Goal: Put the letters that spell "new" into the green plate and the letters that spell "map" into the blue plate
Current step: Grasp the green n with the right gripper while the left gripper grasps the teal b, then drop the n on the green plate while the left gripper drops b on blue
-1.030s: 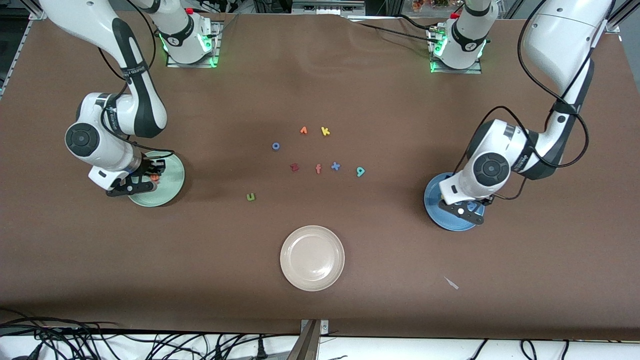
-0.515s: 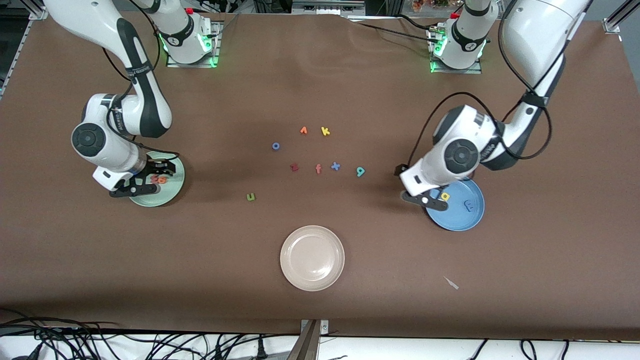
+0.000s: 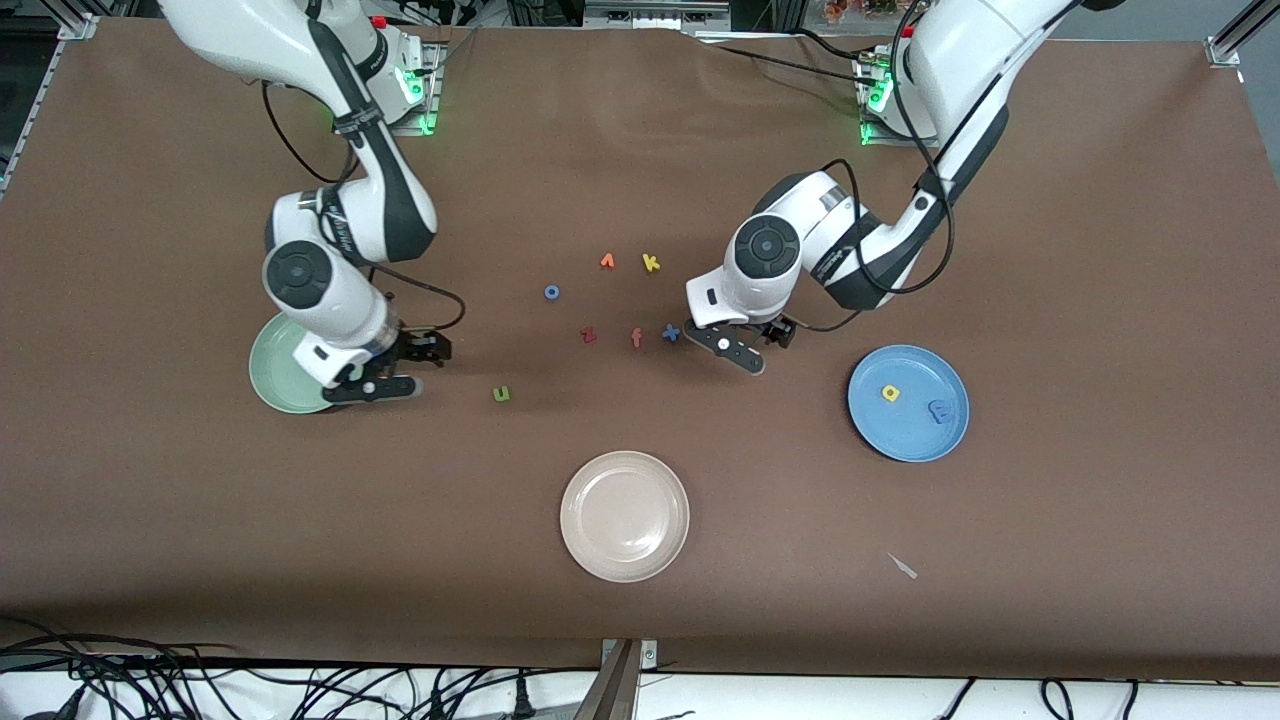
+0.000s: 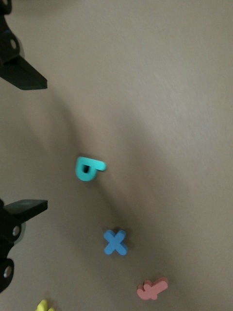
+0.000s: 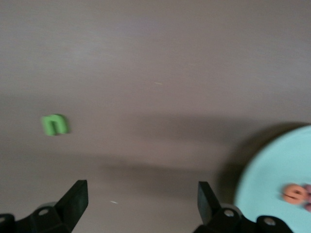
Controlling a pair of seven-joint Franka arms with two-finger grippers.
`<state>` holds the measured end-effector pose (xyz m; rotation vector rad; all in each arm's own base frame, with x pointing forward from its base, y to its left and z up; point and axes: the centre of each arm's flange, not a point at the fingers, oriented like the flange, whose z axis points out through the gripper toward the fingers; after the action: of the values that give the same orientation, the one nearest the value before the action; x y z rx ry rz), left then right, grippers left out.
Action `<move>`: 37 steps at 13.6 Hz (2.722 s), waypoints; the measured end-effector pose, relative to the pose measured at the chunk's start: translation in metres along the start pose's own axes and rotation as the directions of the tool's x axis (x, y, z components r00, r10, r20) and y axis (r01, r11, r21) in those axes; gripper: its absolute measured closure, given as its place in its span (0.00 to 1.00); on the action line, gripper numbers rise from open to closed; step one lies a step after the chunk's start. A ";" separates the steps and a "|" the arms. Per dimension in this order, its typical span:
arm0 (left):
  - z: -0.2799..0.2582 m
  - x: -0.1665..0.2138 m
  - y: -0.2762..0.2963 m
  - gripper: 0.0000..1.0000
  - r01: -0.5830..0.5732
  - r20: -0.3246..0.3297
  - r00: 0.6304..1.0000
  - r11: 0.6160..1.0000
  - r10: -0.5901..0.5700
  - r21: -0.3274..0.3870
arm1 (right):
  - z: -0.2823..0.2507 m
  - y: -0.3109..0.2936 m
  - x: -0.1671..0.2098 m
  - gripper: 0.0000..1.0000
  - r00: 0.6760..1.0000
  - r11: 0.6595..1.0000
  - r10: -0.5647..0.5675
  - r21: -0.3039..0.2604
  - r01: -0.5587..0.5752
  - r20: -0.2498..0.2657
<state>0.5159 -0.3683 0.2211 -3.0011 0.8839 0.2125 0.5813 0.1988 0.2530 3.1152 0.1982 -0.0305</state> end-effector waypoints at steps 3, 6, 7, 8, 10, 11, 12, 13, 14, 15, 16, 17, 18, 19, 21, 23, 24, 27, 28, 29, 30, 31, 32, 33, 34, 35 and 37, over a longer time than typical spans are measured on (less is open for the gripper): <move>0.031 0.004 0.006 0.09 -0.067 -0.022 0.997 0.998 0.067 0.018 | 0.013 -0.026 0.009 0.00 0.999 0.999 -0.034 0.011 0.034 -0.001; 0.044 0.005 0.008 0.11 -0.089 -0.030 0.996 0.996 0.089 0.018 | 0.028 -0.053 0.014 0.00 0.998 0.998 -0.058 0.037 0.057 0.010; 0.047 0.006 0.009 0.11 -0.092 -0.031 0.995 0.996 0.092 0.015 | 0.033 -0.060 0.015 0.00 0.998 0.997 -0.067 0.042 0.066 0.010; 0.049 0.006 0.009 0.16 -0.095 -0.032 0.995 0.995 0.095 0.012 | 0.037 -0.067 0.017 0.00 0.997 0.996 -0.075 0.047 0.074 0.010; 0.050 0.006 0.010 0.18 -0.098 -0.035 0.995 0.995 0.098 0.010 | 0.043 -0.077 0.023 0.00 0.996 0.994 -0.095 0.053 0.094 0.006; 0.050 0.006 0.011 0.20 -0.101 -0.036 0.994 0.995 0.102 0.009 | 0.046 -0.079 0.027 0.00 0.993 0.991 -0.119 0.054 0.119 0.004; 0.051 0.006 0.014 0.21 -0.105 -0.038 0.994 0.994 0.106 0.008 | 0.050 -0.081 0.030 0.00 0.989 0.987 -0.149 0.054 0.149 0.001; 0.052 0.006 0.016 0.31 -0.108 -0.038 0.993 0.994 0.109 0.007 | 0.055 -0.082 0.033 0.00 0.986 0.984 -0.169 0.054 0.169 0.001; 0.051 0.007 0.015 0.44 -0.108 -0.042 0.993 0.994 0.108 0.010 | 0.060 -0.082 0.035 0.01 0.983 0.981 -0.186 0.053 0.185 0.003; 0.049 0.008 0.013 0.56 -0.106 -0.045 0.993 0.994 0.106 0.011 | 0.064 -0.083 0.037 0.02 0.981 0.979 -0.196 0.053 0.196 0.005; 0.047 0.009 0.012 0.68 -0.104 -0.050 0.993 0.994 0.105 0.011 | 0.067 -0.083 0.037 0.05 0.979 0.978 -0.204 0.052 0.203 0.007; 0.046 0.010 0.010 0.71 -0.103 -0.052 0.993 0.995 0.103 0.013 | 0.070 -0.084 0.038 0.06 0.977 0.976 -0.211 0.052 0.211 0.008; 0.045 0.011 0.004 0.71 -0.095 -0.054 0.994 0.995 0.096 0.013 | 0.071 -0.084 0.039 0.16 0.977 0.975 -0.215 0.053 0.214 0.007; 0.042 0.012 -0.007 0.71 -0.079 -0.058 0.995 0.997 0.079 0.014 | 0.072 -0.085 0.040 0.27 0.976 0.975 -0.216 0.053 0.216 0.007; 0.029 0.009 -0.043 0.71 -0.044 -0.023 0.999 0.998 0.045 0.034 | 0.072 -0.086 0.040 0.36 0.976 0.974 -0.219 0.054 0.219 0.005; 0.006 -0.001 -0.079 0.71 -0.031 0.035 0.999 0.997 0.029 0.072 | 0.071 -0.087 0.041 0.66 0.976 0.974 -0.220 0.055 0.219 0.002; -0.009 -0.006 -0.094 0.71 -0.022 0.053 0.998 0.996 0.018 0.091 | 0.070 -0.087 0.041 0.74 0.976 0.974 -0.220 0.055 0.219 0.001; -0.046 -0.020 -0.157 0.71 -0.011 0.049 0.999 0.993 0.005 0.120 | 0.069 -0.088 0.043 0.74 0.975 0.974 -0.220 0.056 0.220 -0.003; -0.052 -0.026 -0.187 0.71 -0.008 0.040 0.999 0.993 0.003 0.117 | 0.065 -0.088 0.045 0.74 0.976 0.974 -0.220 0.056 0.220 -0.007; -0.056 -0.029 -0.214 0.71 0.001 0.031 1.000 0.994 -0.005 0.113 | 0.061 -0.087 0.048 0.74 0.976 0.974 -0.218 0.056 0.218 0.002; -0.057 -0.031 -0.233 0.65 0.010 0.023 1.000 0.994 -0.013 0.110 | 0.056 -0.083 0.051 0.74 0.977 0.976 -0.213 0.055 0.211 0.027; -0.057 -0.031 -0.243 0.57 0.010 0.020 1.000 0.994 -0.012 0.113 | 0.049 -0.075 0.055 0.74 0.977 0.978 -0.203 0.054 0.200 0.061; -0.057 -0.028 -0.245 0.46 0.004 0.017 1.000 0.993 -0.006 0.119 | 0.044 -0.062 0.058 0.74 0.978 0.982 -0.187 0.049 0.182 0.098; -0.060 -0.025 -0.244 0.35 0.001 0.011 1.000 0.993 -0.003 0.121 | 0.039 -0.044 0.061 0.74 0.977 0.987 -0.162 0.038 0.158 0.137; -0.069 -0.024 -0.242 0.24 0.000 0.009 1.000 0.992 -0.002 0.126 | 0.036 -0.022 0.062 0.74 0.975 0.991 -0.132 0.024 0.129 0.180; -0.083 -0.024 -0.242 0.13 0.003 0.022 1.000 0.991 -0.006 0.136 | 0.033 -0.004 0.062 0.74 0.972 0.994 -0.106 0.013 0.105 0.211; -0.132 -0.029 -0.245 0.00 0.029 0.013 0.999 0.985 -0.031 0.172 | 0.019 0.028 0.059 0.74 0.963 0.998 -0.056 -0.017 0.063 0.265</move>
<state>0.6414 -0.1522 0.3477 -2.8470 0.8101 0.1508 0.6431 0.1778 0.2333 3.0360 0.2825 -0.4391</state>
